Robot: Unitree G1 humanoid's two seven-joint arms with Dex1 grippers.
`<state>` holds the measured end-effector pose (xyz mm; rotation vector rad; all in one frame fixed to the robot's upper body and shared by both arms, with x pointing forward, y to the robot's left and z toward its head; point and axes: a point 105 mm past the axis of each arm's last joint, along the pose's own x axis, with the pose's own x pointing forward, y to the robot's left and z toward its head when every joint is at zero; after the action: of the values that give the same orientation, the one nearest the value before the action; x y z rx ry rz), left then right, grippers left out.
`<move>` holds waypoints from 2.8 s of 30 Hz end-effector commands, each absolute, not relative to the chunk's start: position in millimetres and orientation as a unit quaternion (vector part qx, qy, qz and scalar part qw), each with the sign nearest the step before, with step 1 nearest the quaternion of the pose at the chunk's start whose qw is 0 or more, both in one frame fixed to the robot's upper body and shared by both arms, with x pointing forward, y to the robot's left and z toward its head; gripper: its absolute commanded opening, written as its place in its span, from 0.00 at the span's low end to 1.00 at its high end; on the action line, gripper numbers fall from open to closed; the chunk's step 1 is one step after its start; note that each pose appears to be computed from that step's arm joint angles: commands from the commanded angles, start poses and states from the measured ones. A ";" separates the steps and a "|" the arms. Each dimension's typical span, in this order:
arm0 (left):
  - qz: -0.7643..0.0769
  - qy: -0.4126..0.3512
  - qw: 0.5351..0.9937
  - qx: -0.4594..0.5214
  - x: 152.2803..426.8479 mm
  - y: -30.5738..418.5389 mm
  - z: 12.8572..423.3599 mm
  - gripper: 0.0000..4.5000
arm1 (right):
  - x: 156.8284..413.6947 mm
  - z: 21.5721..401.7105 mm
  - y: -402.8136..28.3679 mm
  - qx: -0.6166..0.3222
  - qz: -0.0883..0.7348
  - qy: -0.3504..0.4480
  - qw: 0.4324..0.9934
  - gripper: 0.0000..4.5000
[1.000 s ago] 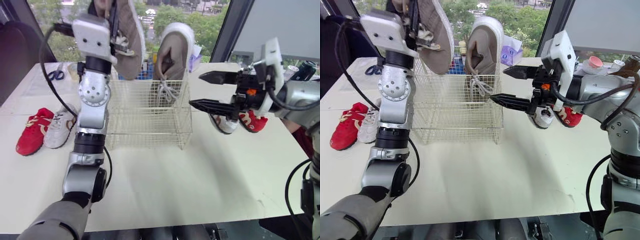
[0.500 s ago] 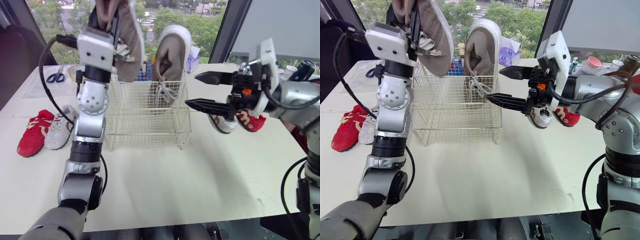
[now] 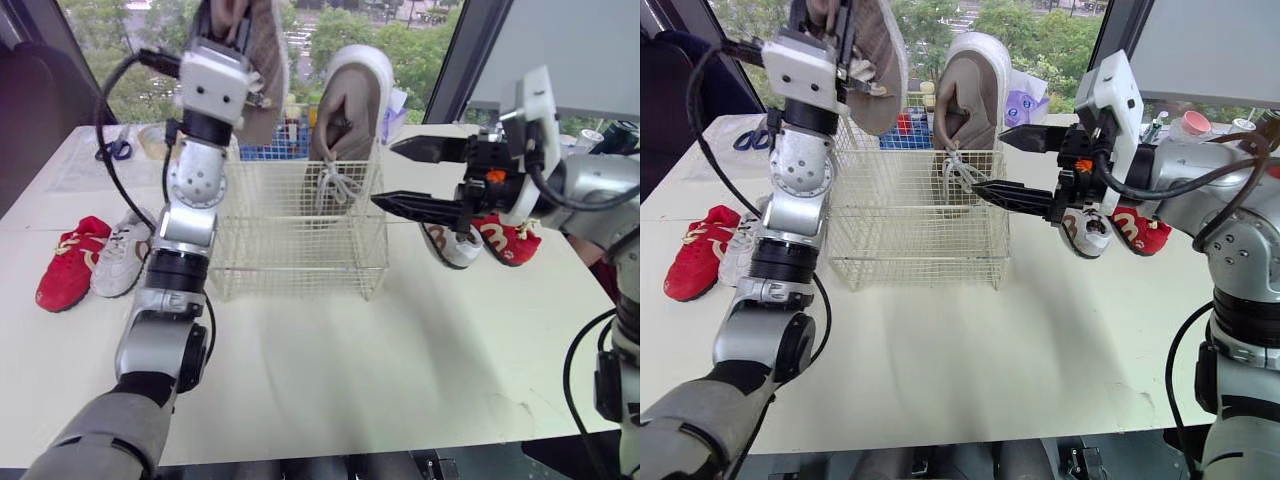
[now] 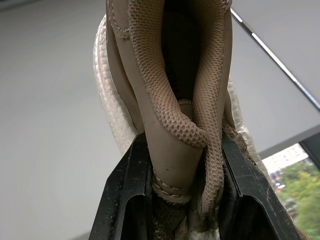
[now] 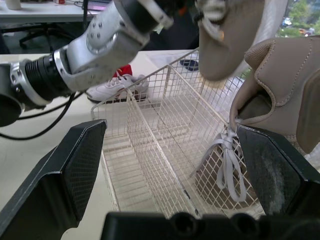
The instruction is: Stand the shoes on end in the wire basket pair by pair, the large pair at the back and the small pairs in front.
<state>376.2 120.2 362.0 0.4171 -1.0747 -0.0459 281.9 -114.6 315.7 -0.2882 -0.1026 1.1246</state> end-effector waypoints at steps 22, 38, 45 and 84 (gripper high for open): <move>-0.154 -0.273 0.947 0.075 323.2 134.0 302.3 0.99 | 296.2 302.0 -131.0 -0.105 0.491 -0.053 0.863 1.00; -0.397 -0.065 0.910 -0.100 256.4 165.8 291.5 0.99 | 347.0 213.5 -261.1 -0.046 0.102 -0.082 0.990 1.00; -0.422 0.023 0.897 -0.134 229.6 148.2 244.0 0.99 | 347.2 159.2 -263.0 -0.045 0.074 -0.037 0.996 1.00; -0.442 0.108 0.886 -0.092 226.5 146.1 194.8 1.00 | 373.2 83.0 -241.0 -0.067 0.171 0.029 0.983 0.99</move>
<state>226.6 146.9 190.7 -0.2029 0.2500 -0.9102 372.5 -242.0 75.6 -0.1251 0.0821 0.3491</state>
